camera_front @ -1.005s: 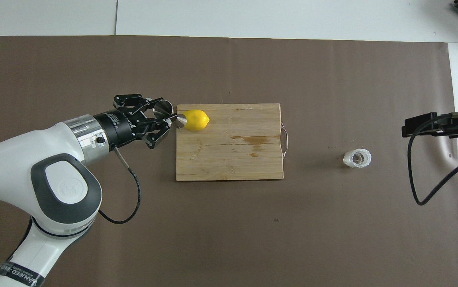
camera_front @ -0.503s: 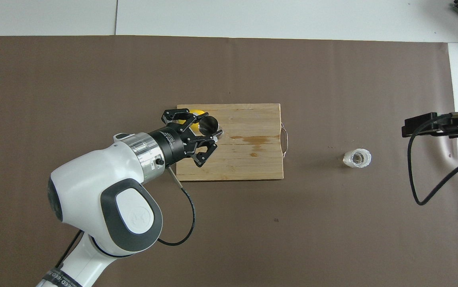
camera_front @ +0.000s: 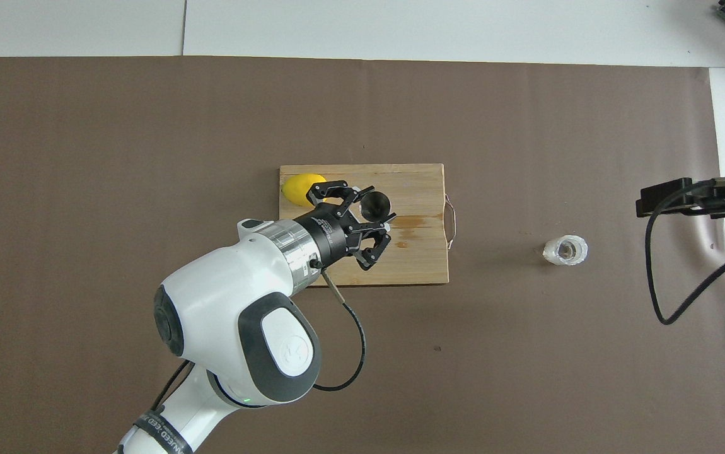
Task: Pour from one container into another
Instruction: 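Carry the metal cup with the left gripper over the wooden board, then lower the metal cup onto the board and open the left gripper, then raise the left gripper away while the right gripper reaches the clear cup, then grasp the clear cup with the right gripper while the left gripper retreats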
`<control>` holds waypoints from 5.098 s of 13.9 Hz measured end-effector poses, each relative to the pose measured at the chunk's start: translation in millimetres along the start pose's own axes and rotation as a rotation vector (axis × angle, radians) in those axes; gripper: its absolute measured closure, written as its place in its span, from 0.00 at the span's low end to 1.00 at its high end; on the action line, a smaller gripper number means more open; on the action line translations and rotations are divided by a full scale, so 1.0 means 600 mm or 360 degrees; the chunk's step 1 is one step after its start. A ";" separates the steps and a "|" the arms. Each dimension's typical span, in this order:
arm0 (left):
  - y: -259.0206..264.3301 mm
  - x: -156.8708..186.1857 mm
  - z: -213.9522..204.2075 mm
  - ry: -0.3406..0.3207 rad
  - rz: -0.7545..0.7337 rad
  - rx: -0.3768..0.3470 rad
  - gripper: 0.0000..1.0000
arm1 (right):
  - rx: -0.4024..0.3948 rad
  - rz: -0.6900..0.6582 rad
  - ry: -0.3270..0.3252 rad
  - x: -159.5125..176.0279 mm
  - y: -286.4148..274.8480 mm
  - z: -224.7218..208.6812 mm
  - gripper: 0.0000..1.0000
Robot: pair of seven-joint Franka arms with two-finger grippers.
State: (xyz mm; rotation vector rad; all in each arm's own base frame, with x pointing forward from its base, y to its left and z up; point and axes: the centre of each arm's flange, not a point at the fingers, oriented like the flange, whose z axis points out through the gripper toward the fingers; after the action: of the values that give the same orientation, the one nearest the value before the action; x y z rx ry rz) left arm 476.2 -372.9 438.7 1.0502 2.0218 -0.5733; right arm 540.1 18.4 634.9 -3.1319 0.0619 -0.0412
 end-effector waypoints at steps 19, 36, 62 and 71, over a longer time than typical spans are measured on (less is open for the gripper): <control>-0.102 0.069 0.142 0.0132 0.0116 -0.0076 0.46 | 0.0000 0.0000 0.0000 0.000 0.000 0.000 0.00; -0.032 -0.031 0.045 -0.0022 0.0081 0.0004 0.00 | -0.0001 0.0025 -0.0001 0.001 0.014 0.000 0.00; 0.296 -0.041 -0.211 0.0859 0.3095 0.1348 0.00 | 0.0213 -0.2438 -0.0016 -0.001 0.123 0.445 0.00; 0.448 0.039 -0.362 0.0831 0.3351 0.1504 0.00 | 0.0376 -0.2673 0.0192 -0.037 0.141 0.553 0.00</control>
State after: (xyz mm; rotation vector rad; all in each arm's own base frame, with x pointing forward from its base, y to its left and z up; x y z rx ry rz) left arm 597.7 -64.6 540.1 3.1045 -0.1364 0.0726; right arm 523.3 -62.6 301.8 -1.9937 -2.1627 -0.1991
